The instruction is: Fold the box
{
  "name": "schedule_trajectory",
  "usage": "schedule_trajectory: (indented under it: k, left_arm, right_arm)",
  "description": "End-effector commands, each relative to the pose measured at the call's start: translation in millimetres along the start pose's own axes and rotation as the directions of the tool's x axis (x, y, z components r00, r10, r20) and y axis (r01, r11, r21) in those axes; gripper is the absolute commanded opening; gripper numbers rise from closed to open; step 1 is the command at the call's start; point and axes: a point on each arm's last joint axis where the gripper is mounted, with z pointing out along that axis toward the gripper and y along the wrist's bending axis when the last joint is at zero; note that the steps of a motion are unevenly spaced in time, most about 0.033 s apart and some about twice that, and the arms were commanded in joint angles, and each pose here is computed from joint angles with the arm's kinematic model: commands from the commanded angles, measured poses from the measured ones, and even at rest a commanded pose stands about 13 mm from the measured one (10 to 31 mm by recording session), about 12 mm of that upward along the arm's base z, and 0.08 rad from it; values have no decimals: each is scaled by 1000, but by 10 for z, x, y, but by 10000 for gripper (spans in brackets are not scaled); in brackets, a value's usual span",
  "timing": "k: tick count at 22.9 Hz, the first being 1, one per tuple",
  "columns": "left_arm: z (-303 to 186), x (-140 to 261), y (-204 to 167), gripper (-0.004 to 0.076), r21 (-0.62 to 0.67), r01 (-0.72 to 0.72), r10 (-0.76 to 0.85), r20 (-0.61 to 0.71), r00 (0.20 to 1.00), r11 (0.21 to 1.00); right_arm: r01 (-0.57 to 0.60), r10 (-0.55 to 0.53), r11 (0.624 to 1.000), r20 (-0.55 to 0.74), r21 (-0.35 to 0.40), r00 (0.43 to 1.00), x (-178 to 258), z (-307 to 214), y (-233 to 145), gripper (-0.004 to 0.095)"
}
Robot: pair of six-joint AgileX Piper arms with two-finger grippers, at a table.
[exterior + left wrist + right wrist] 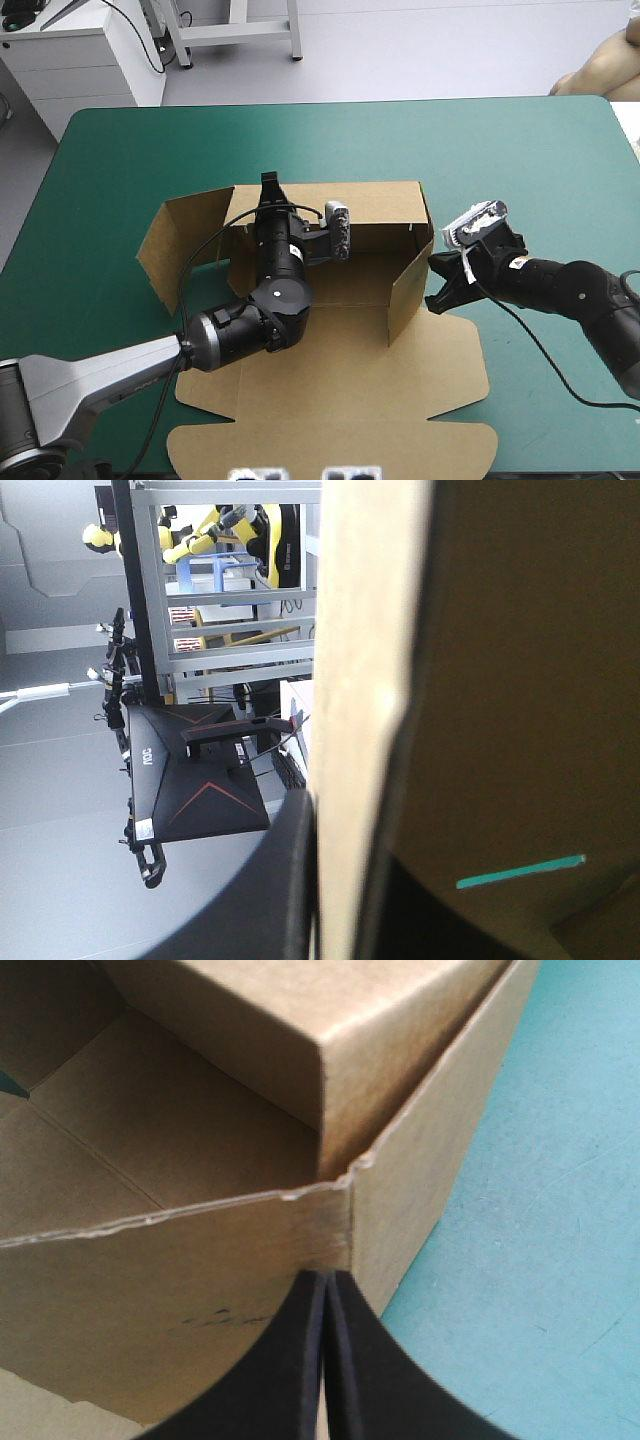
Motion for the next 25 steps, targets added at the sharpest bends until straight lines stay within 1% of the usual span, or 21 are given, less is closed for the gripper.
schedule_trajectory:
  k: [1, 2, 5, 7, 10, 11, 12, 15, 17, 18, 19, 23, 25]
  left_arm:
    - [-103, 40, 237, -8, -88, 52, -50, 20, 999, 995]
    - [-103, 38, 237, -8, -88, 61, -59, 23, 998, 994]
    - [-103, 38, 237, -8, -88, 61, -59, 23, 998, 994]
    - [-103, 38, 237, -8, -88, 61, -59, 23, 998, 994]
    - [-103, 38, 237, -8, -88, 61, -59, 23, 998, 994]
    - [-103, 38, 237, -8, -88, 61, -59, 23, 998, 994]
    - [-103, 37, 242, -8, -94, 57, -55, 24, 998, 994]
    - [-104, 36, 248, -8, -99, 53, -51, 25, 998, 994]
    - [-104, 36, 248, -8, -99, 53, -51, 25, 998, 994]
    - [-104, 36, 248, -8, -99, 53, -51, 25, 998, 994]
    - [-104, 36, 248, -8, -99, 53, -51, 25, 998, 994]
    - [-104, 36, 248, -8, -99, 53, -51, 25, 998, 994]
    - [-104, 36, 248, -8, -99, 53, -51, 25, 998, 994]
  right_arm:
    - [11, -11, 1000, 57, 11, 998, -99, -77, 3, 3]
    - [7, -7, 1000, 44, 8, 999, -88, -35, -12, 57]
    - [-2, 1, 1000, 22, 2, 1000, -68, 39, -38, 152]
    - [1, -1, 1000, -1, -5, 1000, -46, 104, -58, 306]
    - [-8, 8, 1000, -21, -18, 1000, -26, 151, -66, 593]
    - [-3, 3, 1000, -23, -22, 1000, -24, 150, -62, 622]
    - [12, -13, 999, -30, -31, 999, -18, 150, -54, 635]
    - [8, -12, 997, -56, -72, 998, 6, 147, -18, 634]
    - [-32, 27, 994, -48, -105, 998, 0, 147, 15, 634]
    - [-66, 63, 991, -27, -116, 998, 0, 161, 29, 634]
    - [-74, 74, 990, -10, -116, 997, 8, 174, 29, 634]
    - [-142, 144, 989, 52, -37, 988, 136, 263, -39, 634]
    - [-153, 154, 988, 55, -27, 986, 184, 307, -55, 634]
